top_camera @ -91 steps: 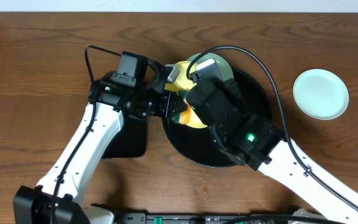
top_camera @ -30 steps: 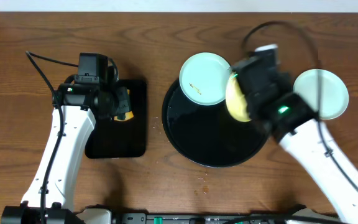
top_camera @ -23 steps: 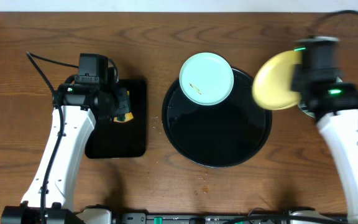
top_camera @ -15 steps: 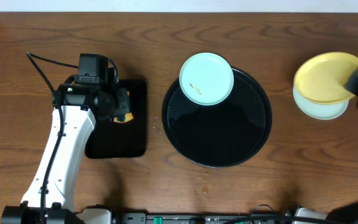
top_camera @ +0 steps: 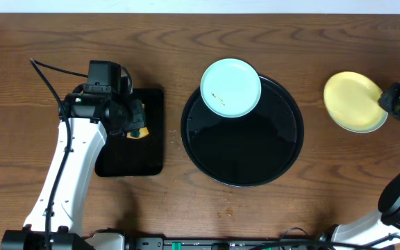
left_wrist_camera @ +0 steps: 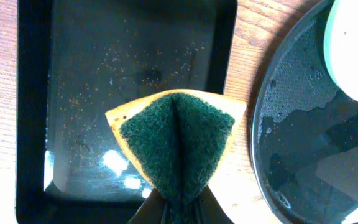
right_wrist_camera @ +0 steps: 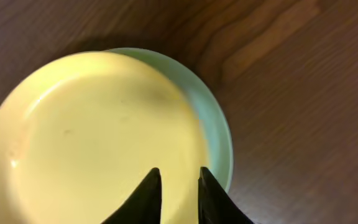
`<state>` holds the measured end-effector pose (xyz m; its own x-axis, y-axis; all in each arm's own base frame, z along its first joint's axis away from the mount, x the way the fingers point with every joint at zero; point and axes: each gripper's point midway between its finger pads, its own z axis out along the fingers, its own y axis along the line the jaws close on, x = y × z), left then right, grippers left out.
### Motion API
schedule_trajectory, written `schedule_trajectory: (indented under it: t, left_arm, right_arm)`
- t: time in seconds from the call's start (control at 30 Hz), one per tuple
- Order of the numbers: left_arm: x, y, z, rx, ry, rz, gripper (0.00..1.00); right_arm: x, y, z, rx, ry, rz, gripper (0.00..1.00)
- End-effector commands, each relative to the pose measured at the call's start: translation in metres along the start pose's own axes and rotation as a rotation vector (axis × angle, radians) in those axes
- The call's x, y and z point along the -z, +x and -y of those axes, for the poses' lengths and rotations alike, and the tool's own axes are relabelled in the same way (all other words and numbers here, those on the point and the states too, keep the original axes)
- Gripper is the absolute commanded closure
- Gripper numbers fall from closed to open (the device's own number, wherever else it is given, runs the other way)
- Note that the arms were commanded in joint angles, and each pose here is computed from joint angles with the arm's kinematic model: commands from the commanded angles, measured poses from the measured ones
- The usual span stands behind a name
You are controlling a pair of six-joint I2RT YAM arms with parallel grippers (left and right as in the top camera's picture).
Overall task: Clean dirty plates on tray and stack at the side
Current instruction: 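Place the yellow plate onto the blue plate at right with the right gripper, then grasp the last blue plate and pull it to the round tray's center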
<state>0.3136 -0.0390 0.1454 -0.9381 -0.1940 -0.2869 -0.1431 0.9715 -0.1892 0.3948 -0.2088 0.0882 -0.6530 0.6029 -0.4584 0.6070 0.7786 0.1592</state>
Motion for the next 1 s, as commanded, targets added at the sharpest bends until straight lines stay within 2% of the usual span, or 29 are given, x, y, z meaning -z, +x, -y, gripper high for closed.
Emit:
schedule_trajectory:
  t: [0.0,0.1,0.23,0.33,0.47,0.53,0.63,0.77,0.97]
  left_arm:
    - [0.001,0.001,-0.004,0.005,-0.015,0.002,0.92]
    - [0.001,0.001,-0.004,0.005,-0.015,0.002,0.92]
    - [0.001,0.001,-0.004,0.005,-0.015,0.002,0.92]
    - [0.001,0.001,-0.004,0.005,-0.015,0.002,0.92]
    - [0.001,0.001,-0.004,0.005,-0.015,0.001,0.92]
    - [0.001,0.001,-0.004,0.005,-0.015,0.001,0.92]
    - [0.001,0.002,-0.004,0.006,-0.015,0.000,0.92]
    - [0.001,0.002,-0.004,0.006,-0.016,-0.002,0.92]
    - [0.001,0.001,-0.004,0.005,-0.015,0.001,0.92]
  right_arm:
    - [0.006,-0.009,-0.008,0.026,-0.042,0.026,0.75]
    - [0.011,-0.010,-0.016,0.034,-0.084,0.030,0.62]
    - [0.024,-0.003,-0.055,0.094,-0.252,0.011,0.62]
    - [0.033,0.015,-0.102,0.252,-0.382,-0.018,0.61]
    - [0.041,0.060,-0.168,0.500,-0.469,-0.076,0.60]
    - [0.046,0.083,-0.201,0.598,-0.506,-0.088,0.56]
    - [0.049,0.104,-0.243,0.728,-0.477,-0.036,0.54]
    - [0.047,0.112,-0.278,0.833,-0.390,0.084,0.54]
    - [0.036,0.138,-0.328,0.907,-0.452,0.154,0.54]
